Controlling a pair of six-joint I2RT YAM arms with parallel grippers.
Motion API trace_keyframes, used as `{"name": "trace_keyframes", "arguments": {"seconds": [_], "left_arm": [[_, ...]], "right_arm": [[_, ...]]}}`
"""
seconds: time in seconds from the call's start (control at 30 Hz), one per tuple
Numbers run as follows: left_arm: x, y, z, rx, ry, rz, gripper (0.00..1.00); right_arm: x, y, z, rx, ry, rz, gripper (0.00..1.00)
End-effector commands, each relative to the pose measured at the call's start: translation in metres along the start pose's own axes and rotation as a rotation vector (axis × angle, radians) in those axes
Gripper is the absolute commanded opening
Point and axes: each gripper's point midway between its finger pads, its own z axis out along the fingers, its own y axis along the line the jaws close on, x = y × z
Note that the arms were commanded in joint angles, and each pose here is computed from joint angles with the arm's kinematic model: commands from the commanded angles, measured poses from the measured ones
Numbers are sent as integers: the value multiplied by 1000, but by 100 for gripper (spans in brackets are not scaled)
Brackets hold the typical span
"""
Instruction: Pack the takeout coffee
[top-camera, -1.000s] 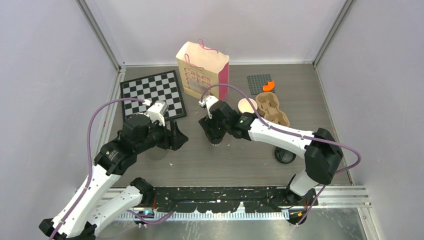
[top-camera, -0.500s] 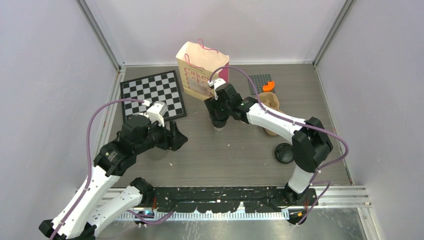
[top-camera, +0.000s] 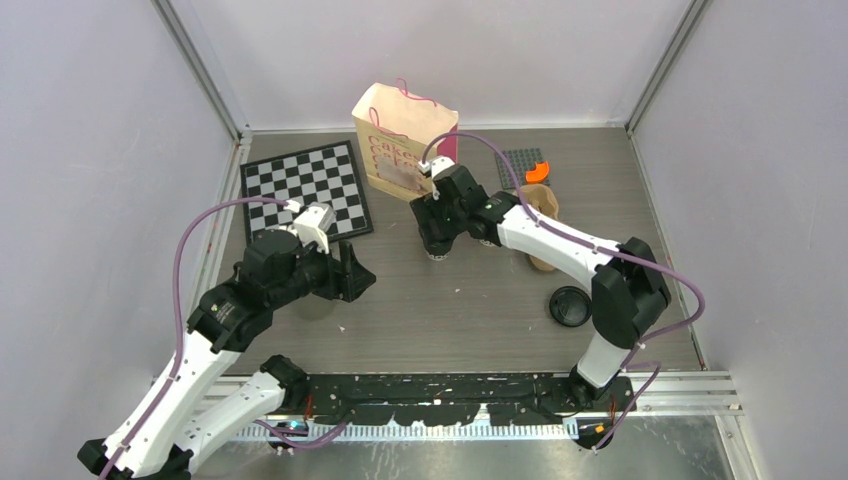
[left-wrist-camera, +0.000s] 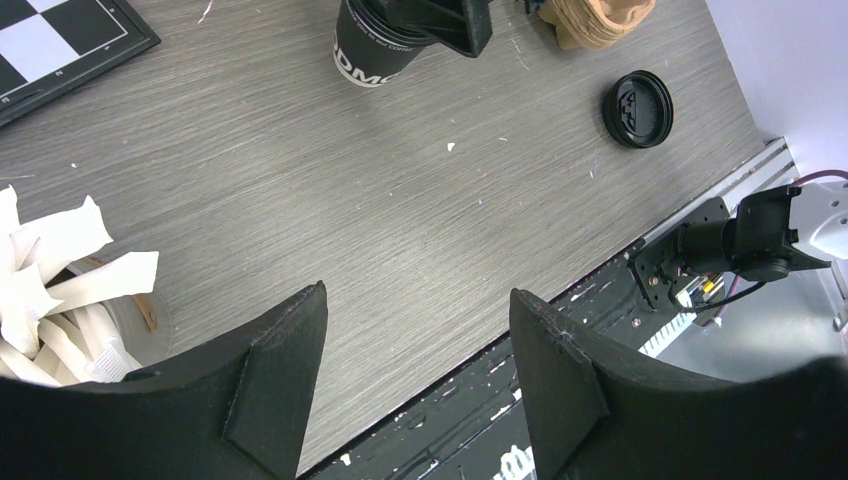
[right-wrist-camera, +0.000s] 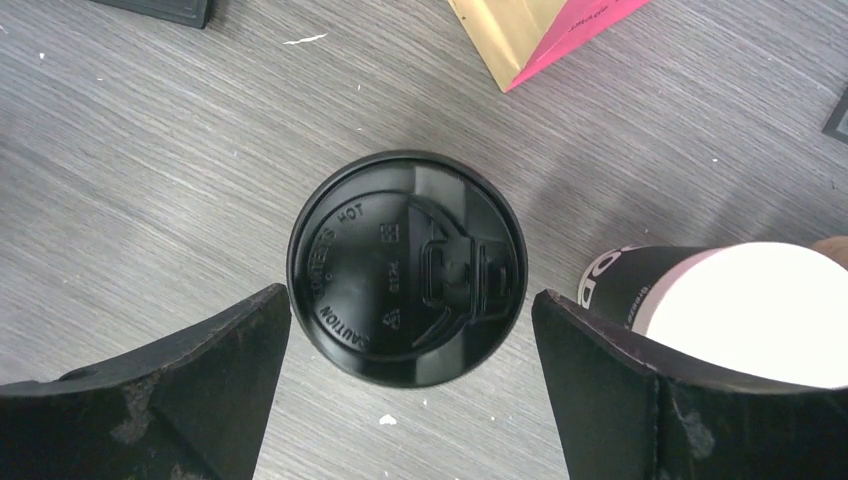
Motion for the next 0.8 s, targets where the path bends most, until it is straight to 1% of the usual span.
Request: {"name": "trace_keyframes", "arguments": {"seconds": [0.0, 0.07, 0.13, 0.23, 0.3, 0.37, 0.4, 0.57, 0.77], "left_arm": [[-9, -3, 2, 13, -35, 14, 69], [-9, -4, 2, 16, -36, 15, 69], [-10, -5, 2, 20, -35, 17, 69], [-10, -6, 3, 28, -29, 26, 69], [-9, -6, 2, 28, -15, 35, 69], [-7, -7, 2, 31, 4, 48, 69], [-6, -6, 2, 31, 9, 53, 69], [-6, -8, -1, 39, 4, 58, 69], [-7, -8, -6, 38, -6, 59, 69]], "right_arm": [[-40, -1, -42, -21, -105, 39, 95], [-41, -4, -48, -9, -105, 52, 95], [-40, -16, -54, 28, -98, 104, 93], [-41, -39, -63, 67, -105, 230, 85], [-38, -56, -69, 101, -114, 279, 79], [-32, -68, -73, 128, -111, 264, 77], [-28, -73, -73, 140, -100, 251, 75], [-17, -95, -60, 192, -20, 170, 58], [-15, -96, -42, 151, 28, 170, 53]]}}
